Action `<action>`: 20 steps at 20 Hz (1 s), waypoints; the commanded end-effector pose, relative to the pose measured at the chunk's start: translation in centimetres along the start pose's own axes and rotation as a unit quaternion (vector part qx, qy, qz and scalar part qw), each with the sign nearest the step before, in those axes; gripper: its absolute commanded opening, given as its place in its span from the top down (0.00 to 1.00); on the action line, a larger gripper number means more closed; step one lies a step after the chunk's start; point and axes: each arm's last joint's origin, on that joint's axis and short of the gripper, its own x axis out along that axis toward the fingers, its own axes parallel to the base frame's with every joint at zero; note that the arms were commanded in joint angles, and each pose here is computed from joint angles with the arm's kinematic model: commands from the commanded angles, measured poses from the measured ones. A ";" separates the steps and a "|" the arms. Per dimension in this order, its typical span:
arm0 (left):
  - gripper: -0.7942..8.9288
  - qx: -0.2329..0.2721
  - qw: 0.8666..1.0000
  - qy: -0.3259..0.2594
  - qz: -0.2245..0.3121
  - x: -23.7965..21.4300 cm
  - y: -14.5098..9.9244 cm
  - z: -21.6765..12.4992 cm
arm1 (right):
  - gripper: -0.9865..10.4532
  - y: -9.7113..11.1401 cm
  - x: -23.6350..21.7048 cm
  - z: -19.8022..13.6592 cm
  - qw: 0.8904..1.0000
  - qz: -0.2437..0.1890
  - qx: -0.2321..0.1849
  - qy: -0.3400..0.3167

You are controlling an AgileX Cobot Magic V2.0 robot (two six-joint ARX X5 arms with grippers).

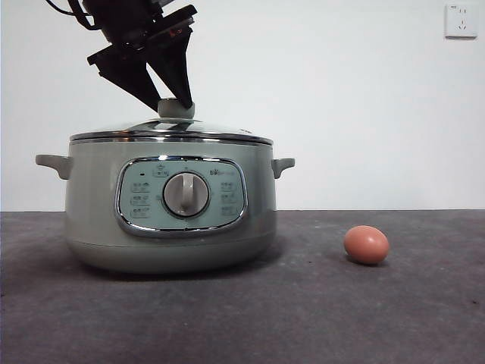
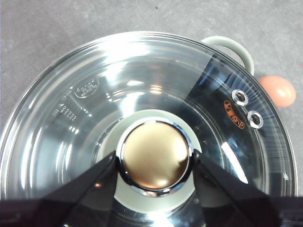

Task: Pick up the egg,open the lid,put the egg in the pot,close the lid

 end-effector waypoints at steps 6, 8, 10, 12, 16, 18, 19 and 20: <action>0.93 0.007 0.996 -0.088 -0.009 -5.0 -0.8 0.8 | 0.36 -0.3 0.6 0.3 1.000 0.002 0.004 0.006; 0.93 0.009 0.993 -0.114 -0.004 -7.0 -0.9 0.8 | 0.36 -0.4 1.0 0.5 1.000 0.003 0.006 0.009; 0.93 0.009 0.991 -0.132 0.002 -9.2 -1.0 0.4 | 0.36 -0.8 1.7 0.9 1.000 0.003 0.016 0.008; 0.93 0.006 0.989 -0.148 0.010 -11.8 -1.0 -0.4 | 0.37 -1.1 2.9 1.3 1.000 0.007 0.018 0.015; 0.93 -0.001 0.981 -0.192 0.036 -17.6 -1.2 -2.6 | 0.37 -1.0 7.4 2.1 0.997 0.033 0.015 0.062; 0.93 -0.009 0.978 -0.202 0.054 -20.1 -1.2 -4.1 | 0.37 -0.5 10.4 2.1 0.995 0.030 0.000 0.093; 0.93 -0.012 0.977 -0.203 0.062 -21.2 -1.3 -5.0 | 0.37 -0.2 12.2 2.0 0.993 0.025 -0.009 0.112; 0.93 -0.013 0.977 -0.201 0.069 -22.0 -1.4 -5.7 | 0.37 0.0 13.6 1.9 0.992 0.019 -0.015 0.127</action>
